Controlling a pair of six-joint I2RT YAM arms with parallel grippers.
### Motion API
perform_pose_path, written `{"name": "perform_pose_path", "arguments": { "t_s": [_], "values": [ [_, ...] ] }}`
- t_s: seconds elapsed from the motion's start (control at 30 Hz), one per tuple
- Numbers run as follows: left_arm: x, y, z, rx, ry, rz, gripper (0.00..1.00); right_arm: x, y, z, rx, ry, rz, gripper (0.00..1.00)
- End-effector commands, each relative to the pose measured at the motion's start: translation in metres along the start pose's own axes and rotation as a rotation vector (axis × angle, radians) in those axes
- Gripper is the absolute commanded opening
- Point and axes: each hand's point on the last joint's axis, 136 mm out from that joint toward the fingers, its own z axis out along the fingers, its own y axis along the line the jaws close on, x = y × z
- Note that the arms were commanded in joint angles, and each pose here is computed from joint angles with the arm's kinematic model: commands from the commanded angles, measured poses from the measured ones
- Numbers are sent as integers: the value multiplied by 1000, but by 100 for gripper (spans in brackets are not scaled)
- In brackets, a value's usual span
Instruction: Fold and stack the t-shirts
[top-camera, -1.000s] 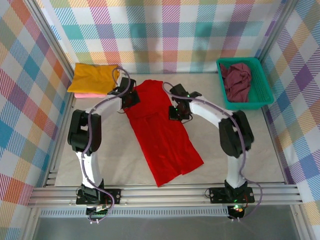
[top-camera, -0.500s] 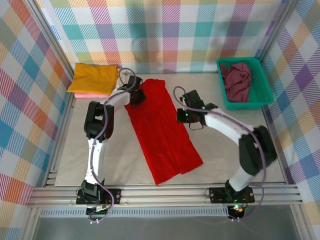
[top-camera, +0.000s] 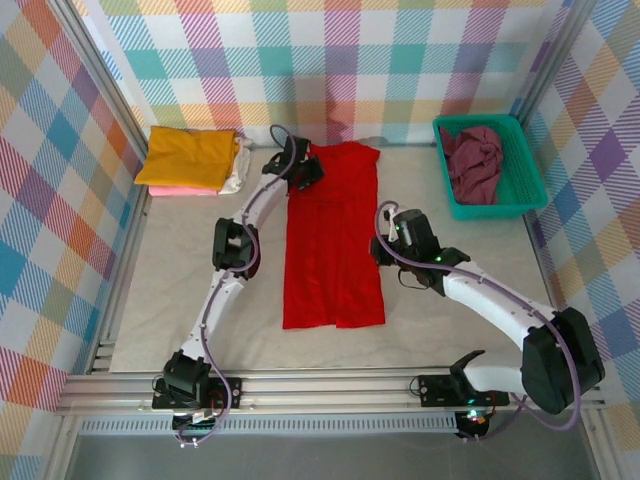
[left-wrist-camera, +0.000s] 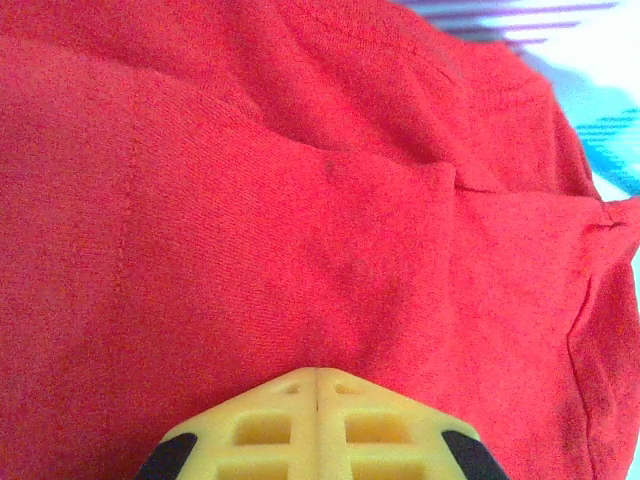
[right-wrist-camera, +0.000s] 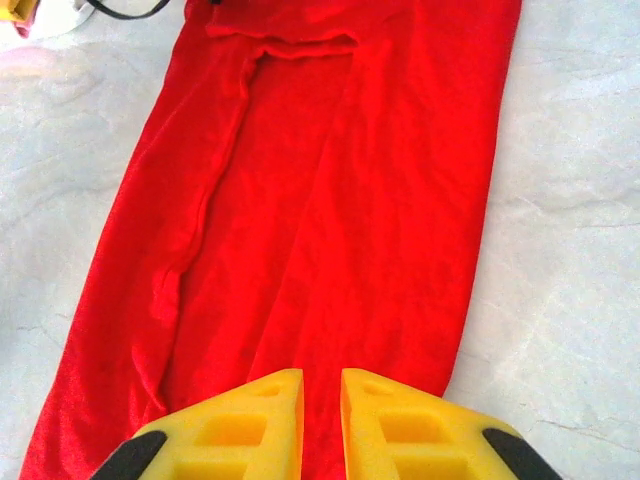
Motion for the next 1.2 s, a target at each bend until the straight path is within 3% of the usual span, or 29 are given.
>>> {"name": "perform_pose_path", "arguments": {
  "t_s": [0.0,0.2,0.27,0.33,0.43,0.67,1.17],
  "values": [
    [-25,-28,-52,-21,-25,63,0,-17,0,-2,20,-33,-3,18],
    [-74,-60,-152,-46,-196,166,0,-21,-4,23,39,52,50,19],
    [-75,-67,-176,-30,-240,187,0,-23,-9,33,55,86,68,19],
    [-60,-55,-181,-60,-204,175,0,-25,-22,45,109,131,113,14],
    [-24,-37,-170,-96,-84,203,0,-30,-38,64,177,194,145,0],
    [39,3,-128,-160,22,194,0,-38,-66,111,324,291,126,0],
    [78,46,-58,-230,129,47,0,-30,-98,188,353,406,222,0]
  ]
}}
